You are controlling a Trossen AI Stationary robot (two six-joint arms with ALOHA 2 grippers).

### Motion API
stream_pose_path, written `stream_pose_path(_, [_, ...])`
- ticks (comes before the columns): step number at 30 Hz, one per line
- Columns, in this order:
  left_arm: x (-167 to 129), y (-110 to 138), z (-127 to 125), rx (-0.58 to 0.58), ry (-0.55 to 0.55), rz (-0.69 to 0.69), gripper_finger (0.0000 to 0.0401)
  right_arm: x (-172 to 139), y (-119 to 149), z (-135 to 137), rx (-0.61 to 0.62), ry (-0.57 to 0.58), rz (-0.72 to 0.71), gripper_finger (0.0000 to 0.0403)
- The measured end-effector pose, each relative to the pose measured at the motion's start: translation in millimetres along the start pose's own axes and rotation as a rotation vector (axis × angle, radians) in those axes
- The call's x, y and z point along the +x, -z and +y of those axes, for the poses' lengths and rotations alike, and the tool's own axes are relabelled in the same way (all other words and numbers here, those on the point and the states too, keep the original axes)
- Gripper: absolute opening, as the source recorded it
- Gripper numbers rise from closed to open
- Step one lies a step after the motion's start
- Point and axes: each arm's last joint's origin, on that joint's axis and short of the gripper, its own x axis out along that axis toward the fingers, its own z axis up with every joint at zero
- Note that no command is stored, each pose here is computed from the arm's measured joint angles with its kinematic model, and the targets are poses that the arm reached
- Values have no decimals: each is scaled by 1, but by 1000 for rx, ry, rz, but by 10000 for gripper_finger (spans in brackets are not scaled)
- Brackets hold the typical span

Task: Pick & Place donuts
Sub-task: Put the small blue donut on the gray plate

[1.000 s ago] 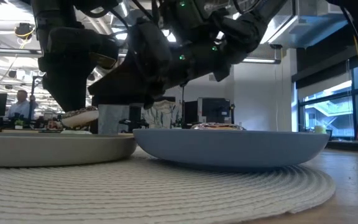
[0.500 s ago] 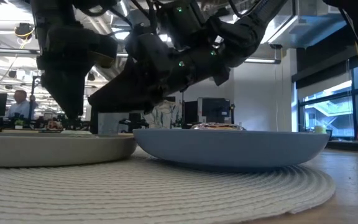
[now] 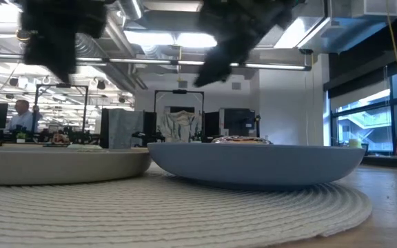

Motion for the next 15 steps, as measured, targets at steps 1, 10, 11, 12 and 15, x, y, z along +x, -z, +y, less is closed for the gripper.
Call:
stream_pose_path(1, [-1,3,2,-36,-8,41,152,-12,2,-2,10,26,2,174])
stream_pose_path(10, [9,52,-11,-227,-119,304,148,-60,27,-14,165,263,-34,174])
stream_pose_path(11, [11,60,-14,-231,-134,315,148,-58,30,-15,187,268,-28,174])
stream_pose_path(12, [13,66,-16,-239,-146,322,149,-56,33,-16,193,271,-21,174])
stream_pose_path(15, [18,83,-20,-269,-189,336,151,-51,41,-16,194,271,1,174])
